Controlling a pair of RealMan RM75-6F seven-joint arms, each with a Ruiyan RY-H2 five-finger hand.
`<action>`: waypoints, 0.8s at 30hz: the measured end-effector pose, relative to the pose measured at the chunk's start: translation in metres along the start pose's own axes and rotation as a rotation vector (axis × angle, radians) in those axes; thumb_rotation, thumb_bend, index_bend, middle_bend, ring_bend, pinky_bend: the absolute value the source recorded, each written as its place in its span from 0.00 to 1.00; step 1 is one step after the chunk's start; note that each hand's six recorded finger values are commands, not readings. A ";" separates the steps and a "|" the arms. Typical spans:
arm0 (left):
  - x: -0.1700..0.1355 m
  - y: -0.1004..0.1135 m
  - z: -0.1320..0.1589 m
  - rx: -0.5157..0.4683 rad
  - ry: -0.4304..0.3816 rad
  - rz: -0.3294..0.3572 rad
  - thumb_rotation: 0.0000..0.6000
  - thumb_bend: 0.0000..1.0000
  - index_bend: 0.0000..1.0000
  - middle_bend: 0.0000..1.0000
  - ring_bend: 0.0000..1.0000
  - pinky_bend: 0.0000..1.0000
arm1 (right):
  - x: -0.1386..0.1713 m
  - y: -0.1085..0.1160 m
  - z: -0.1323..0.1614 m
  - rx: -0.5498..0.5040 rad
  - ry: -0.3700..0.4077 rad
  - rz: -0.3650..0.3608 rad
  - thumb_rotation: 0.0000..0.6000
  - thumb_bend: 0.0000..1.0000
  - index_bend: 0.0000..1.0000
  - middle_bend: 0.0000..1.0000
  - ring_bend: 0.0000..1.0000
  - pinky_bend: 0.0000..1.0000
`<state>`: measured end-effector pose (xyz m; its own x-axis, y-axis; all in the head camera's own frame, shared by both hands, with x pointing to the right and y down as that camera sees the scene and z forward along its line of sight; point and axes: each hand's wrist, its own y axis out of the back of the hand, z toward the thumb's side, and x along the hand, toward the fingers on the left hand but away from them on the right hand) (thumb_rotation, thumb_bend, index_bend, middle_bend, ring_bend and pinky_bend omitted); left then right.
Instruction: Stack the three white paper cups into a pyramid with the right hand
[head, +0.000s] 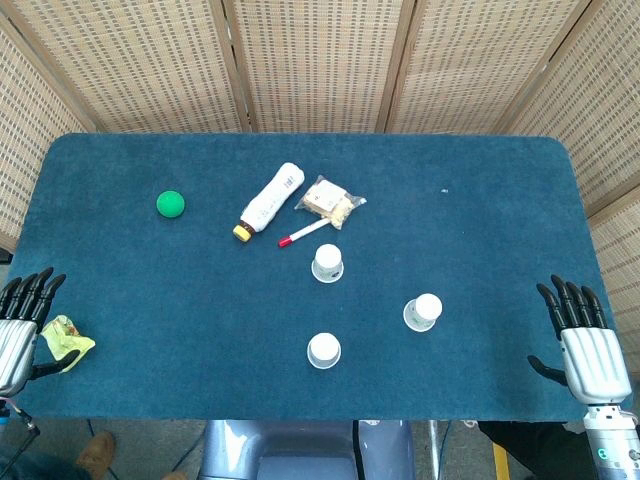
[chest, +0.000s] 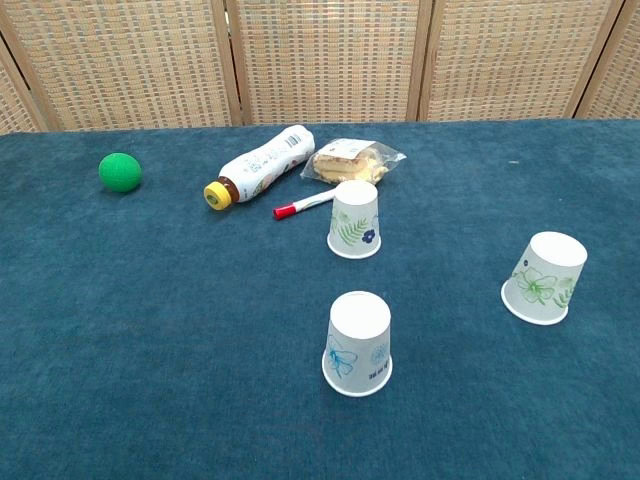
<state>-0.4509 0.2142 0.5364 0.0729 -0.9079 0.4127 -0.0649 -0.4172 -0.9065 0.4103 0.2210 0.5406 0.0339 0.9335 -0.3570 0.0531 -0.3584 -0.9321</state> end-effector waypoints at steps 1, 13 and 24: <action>0.000 0.000 0.000 -0.001 0.001 -0.003 1.00 0.00 0.00 0.00 0.00 0.00 | 0.000 0.000 0.000 0.002 0.000 -0.001 1.00 0.00 0.00 0.00 0.00 0.00; 0.000 0.003 -0.003 -0.014 0.012 -0.001 1.00 0.00 0.00 0.00 0.00 0.00 | -0.004 -0.008 0.012 -0.075 0.067 0.043 1.00 0.00 0.02 0.00 0.00 0.00; 0.010 -0.006 -0.002 0.010 0.033 -0.028 1.00 0.00 0.00 0.00 0.00 0.00 | -0.070 -0.040 0.062 -0.113 0.294 0.262 1.00 0.00 0.15 0.08 0.01 0.07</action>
<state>-0.4515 0.2070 0.5459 0.0420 -0.8970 0.4401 -0.0534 -0.4419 -0.8955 0.3436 0.1705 0.5994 0.3441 0.7729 -0.5332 0.1133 -0.5979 -0.7935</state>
